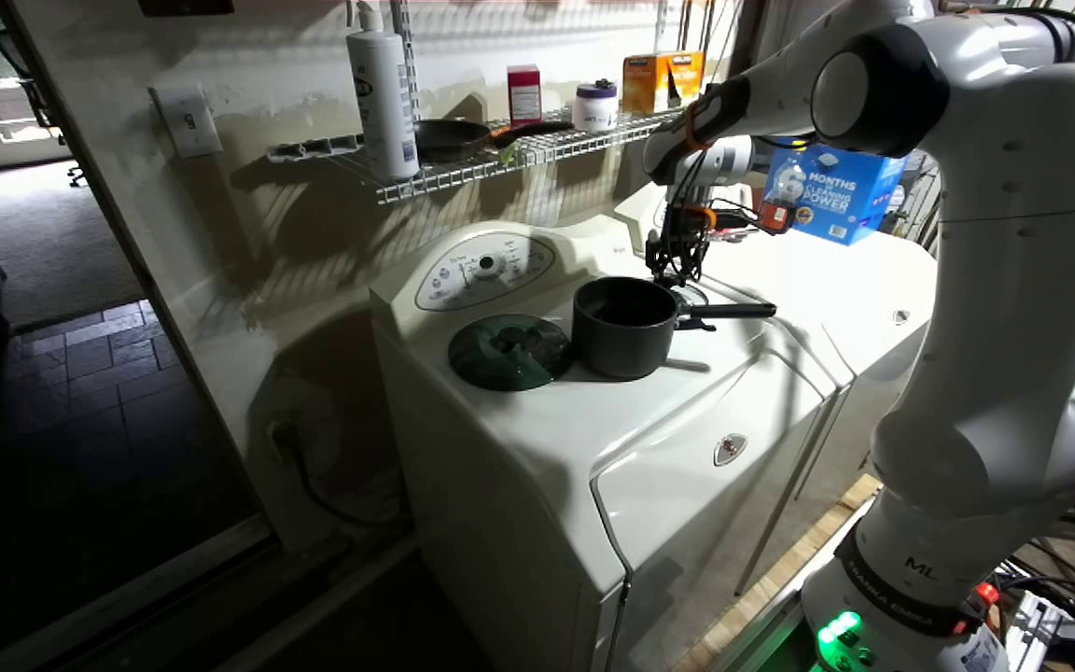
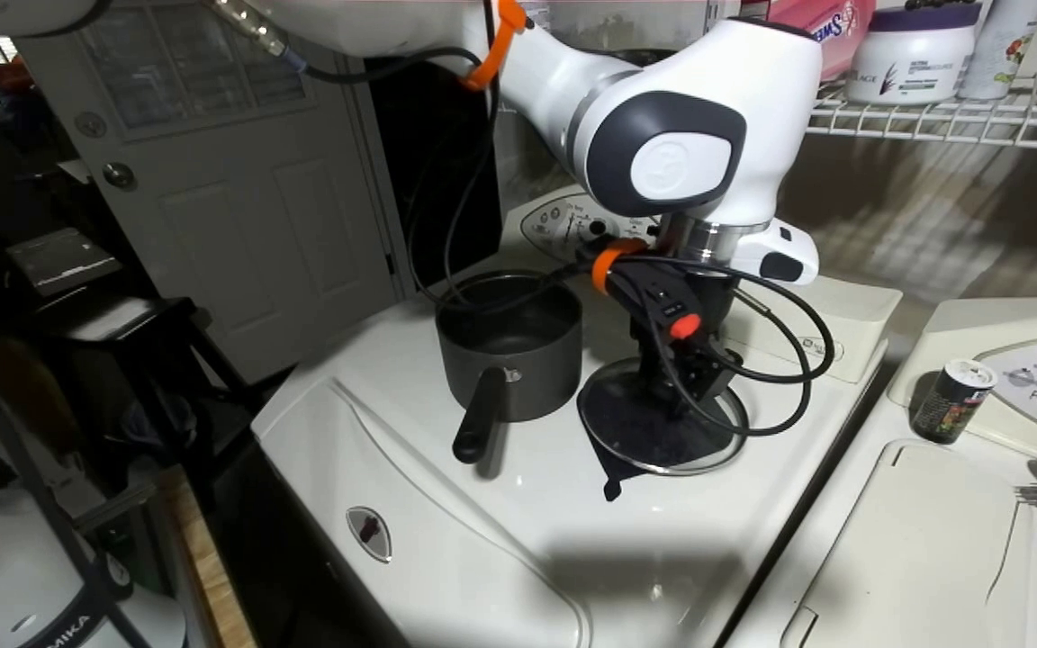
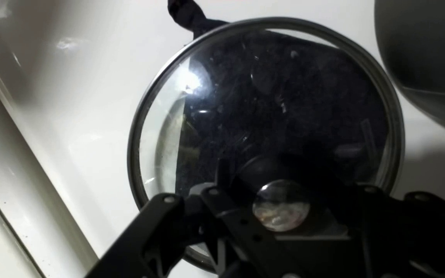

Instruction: Pick up the clear oven pot lid and put it on the black oven mat

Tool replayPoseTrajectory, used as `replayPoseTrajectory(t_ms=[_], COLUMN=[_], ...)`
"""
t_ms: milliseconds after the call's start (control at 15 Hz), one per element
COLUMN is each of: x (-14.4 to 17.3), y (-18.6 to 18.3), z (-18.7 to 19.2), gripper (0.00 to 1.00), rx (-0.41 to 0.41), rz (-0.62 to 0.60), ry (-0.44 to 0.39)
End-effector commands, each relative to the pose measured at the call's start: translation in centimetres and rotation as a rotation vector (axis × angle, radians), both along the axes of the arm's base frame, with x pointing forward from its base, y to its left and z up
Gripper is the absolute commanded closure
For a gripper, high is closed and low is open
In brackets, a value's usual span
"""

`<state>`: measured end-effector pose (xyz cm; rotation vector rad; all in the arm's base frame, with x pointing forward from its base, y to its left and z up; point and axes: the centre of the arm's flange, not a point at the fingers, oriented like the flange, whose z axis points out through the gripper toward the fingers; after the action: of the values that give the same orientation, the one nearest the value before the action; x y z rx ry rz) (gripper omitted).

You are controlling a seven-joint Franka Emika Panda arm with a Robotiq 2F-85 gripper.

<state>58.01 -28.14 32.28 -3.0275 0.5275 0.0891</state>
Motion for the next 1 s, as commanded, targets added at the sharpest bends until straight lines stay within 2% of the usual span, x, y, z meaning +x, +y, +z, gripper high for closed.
replayPoseTrajectory(t_ms=[0, 67, 133, 200, 333, 400, 933], x=[0.0, 0.0, 0.0, -0.1, -0.1, -0.1, -2.5], y=[0.2, 0.3, 0.4, 0.4, 0.5, 0.5, 1.9], z=[0.0, 0.0, -0.1, -0.1, 0.5, 0.9, 9.5], gripper=[0.66, 0.66, 0.16, 0.15, 0.03, 0.00, 0.00], rx=[0.017, 0.020, 0.021, 0.022, 0.019, 0.017, -0.043], rz=[-0.001, -0.001, -0.001, -0.001, -0.002, -0.002, 0.023], ry=[-0.029, -0.027, -0.026, -0.028, -0.040, -0.048, -0.161])
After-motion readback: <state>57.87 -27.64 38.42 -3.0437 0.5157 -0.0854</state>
